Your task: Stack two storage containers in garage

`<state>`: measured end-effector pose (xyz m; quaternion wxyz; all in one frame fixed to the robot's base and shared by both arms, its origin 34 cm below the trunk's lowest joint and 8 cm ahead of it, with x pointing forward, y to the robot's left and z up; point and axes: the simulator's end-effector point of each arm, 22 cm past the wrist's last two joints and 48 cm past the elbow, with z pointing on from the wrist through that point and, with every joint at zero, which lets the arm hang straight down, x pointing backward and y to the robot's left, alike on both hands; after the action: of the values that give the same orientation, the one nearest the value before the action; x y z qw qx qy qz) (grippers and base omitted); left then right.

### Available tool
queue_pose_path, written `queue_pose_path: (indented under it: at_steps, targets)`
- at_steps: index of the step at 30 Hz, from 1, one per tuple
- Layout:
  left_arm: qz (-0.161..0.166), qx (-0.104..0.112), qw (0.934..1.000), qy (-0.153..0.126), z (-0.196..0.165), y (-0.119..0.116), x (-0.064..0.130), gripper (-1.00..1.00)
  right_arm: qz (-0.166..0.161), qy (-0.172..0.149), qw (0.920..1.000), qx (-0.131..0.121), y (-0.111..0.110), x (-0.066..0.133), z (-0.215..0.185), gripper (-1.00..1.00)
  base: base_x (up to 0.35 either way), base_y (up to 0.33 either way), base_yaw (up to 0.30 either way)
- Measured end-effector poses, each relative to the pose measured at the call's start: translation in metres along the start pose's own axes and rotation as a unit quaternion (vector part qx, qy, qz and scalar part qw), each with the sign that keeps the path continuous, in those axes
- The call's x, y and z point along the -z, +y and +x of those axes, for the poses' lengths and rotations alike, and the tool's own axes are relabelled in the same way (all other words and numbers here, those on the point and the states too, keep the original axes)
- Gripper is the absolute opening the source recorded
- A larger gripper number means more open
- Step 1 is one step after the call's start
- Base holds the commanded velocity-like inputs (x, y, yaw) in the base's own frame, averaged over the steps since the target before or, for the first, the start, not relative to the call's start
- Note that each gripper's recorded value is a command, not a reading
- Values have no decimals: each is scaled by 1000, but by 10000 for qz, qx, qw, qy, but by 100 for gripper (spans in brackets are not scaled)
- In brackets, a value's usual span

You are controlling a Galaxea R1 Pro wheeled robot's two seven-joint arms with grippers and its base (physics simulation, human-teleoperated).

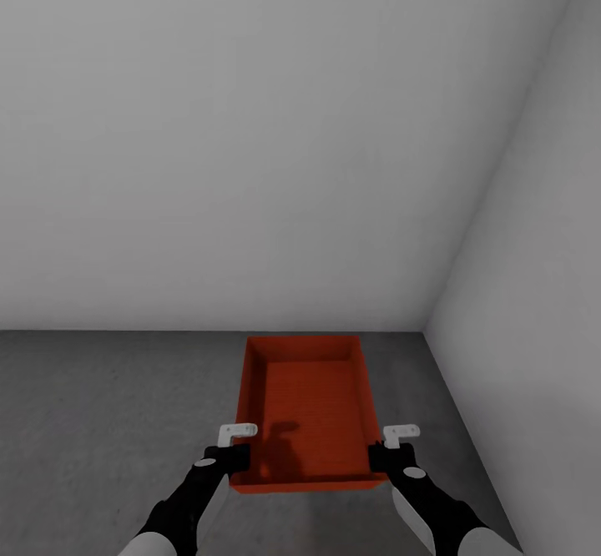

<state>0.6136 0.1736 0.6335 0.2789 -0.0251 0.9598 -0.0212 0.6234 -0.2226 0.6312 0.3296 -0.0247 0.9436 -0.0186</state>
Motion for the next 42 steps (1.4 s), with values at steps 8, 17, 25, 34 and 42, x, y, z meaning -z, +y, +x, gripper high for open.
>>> queue_pose_path:
  at_steps: [8,17,25,34,42]
  targets:
    - [0,3,10000,-8,1,0,-2,-100,0,-9,10000,2,0,-2,1,-100,0,0,0]
    - [0,1,10000,-5,6,1,-13,-100,0,-8,10000,0,0,-12,7,-100,0,0,0]
    - [-1,3,10000,-7,11,1,-23,-100,0,-10,10000,0,1,-22,14,-100,0,0,0]
    - [0,6,10000,-14,17,2,-34,-100,1,-17,10000,2,2,-32,21,-100,0,0,0]
    - [-1,4,10000,-12,24,2,-45,-100,1,-15,10000,0,2,-42,28,-100,0,0,0]
